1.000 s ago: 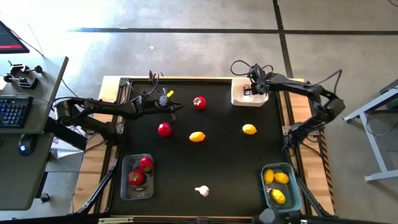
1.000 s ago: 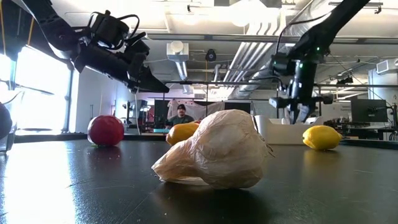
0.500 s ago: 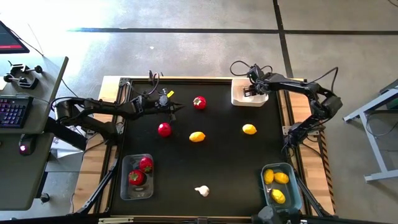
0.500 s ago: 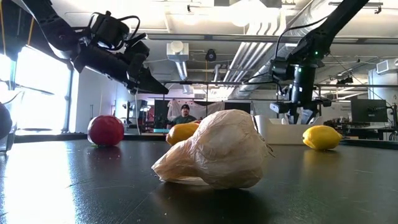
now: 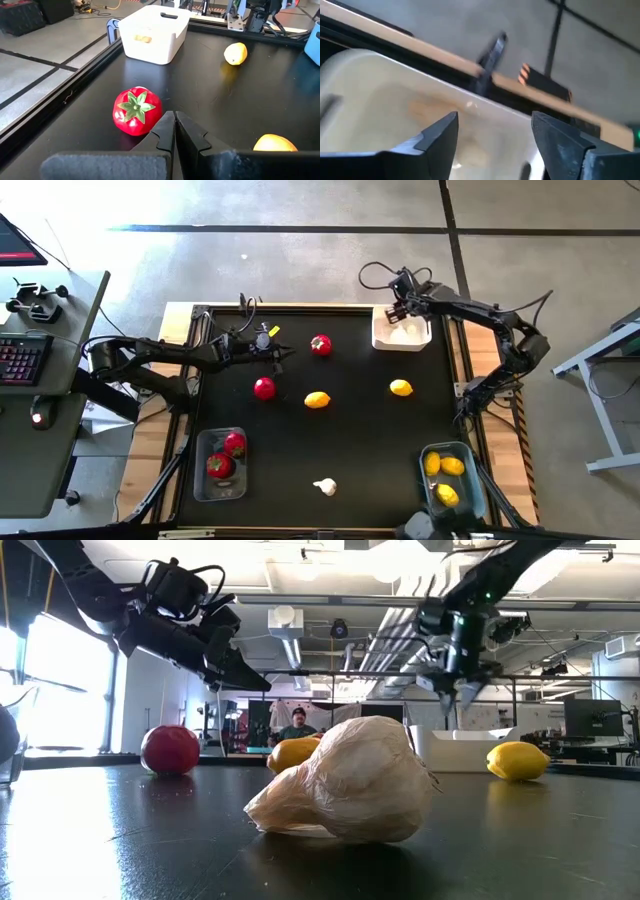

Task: Sort produce into baskets
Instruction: Put the tomato into the transparent bin

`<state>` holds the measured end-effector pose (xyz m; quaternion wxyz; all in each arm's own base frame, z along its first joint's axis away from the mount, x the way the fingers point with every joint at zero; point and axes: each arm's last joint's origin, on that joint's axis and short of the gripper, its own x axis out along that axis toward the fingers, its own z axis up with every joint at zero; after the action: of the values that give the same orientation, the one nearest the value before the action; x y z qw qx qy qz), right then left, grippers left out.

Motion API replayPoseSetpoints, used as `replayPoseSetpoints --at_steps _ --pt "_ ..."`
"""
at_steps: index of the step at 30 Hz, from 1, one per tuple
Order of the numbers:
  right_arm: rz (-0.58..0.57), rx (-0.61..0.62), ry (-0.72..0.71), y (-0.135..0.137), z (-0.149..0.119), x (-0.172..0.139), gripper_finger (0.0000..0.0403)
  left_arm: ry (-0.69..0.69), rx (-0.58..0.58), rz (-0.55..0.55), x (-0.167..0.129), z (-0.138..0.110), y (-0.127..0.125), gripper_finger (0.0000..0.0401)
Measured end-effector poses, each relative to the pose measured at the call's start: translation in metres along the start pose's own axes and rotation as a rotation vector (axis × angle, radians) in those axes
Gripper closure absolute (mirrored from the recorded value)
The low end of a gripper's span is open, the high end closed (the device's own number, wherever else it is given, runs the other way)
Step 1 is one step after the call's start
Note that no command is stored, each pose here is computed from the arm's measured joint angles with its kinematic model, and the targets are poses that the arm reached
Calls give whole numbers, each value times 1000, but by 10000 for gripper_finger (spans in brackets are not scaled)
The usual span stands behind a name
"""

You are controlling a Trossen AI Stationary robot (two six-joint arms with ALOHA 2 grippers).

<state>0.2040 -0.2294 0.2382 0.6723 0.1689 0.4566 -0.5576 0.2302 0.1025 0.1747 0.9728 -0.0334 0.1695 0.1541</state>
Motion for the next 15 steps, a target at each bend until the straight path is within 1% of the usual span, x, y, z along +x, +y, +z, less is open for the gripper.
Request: replayPoseSetpoints --at_steps 2,4,8,14,15 --pt "74 -27 -37 6 4 -2 182 0 0 0 0 0 0 401" --pt "181 -48 -80 14 6 -2 207 0 0 0 0 0 0 401" --pt "359 -115 -192 36 3 -2 273 0 0 -1 0 0 0 401" --pt "526 -242 -315 70 -13 -8 382 0 19 0 0 0 0 401" --pt "547 -261 -331 75 -15 -10 392 -1 26 0 0 0 0 401"
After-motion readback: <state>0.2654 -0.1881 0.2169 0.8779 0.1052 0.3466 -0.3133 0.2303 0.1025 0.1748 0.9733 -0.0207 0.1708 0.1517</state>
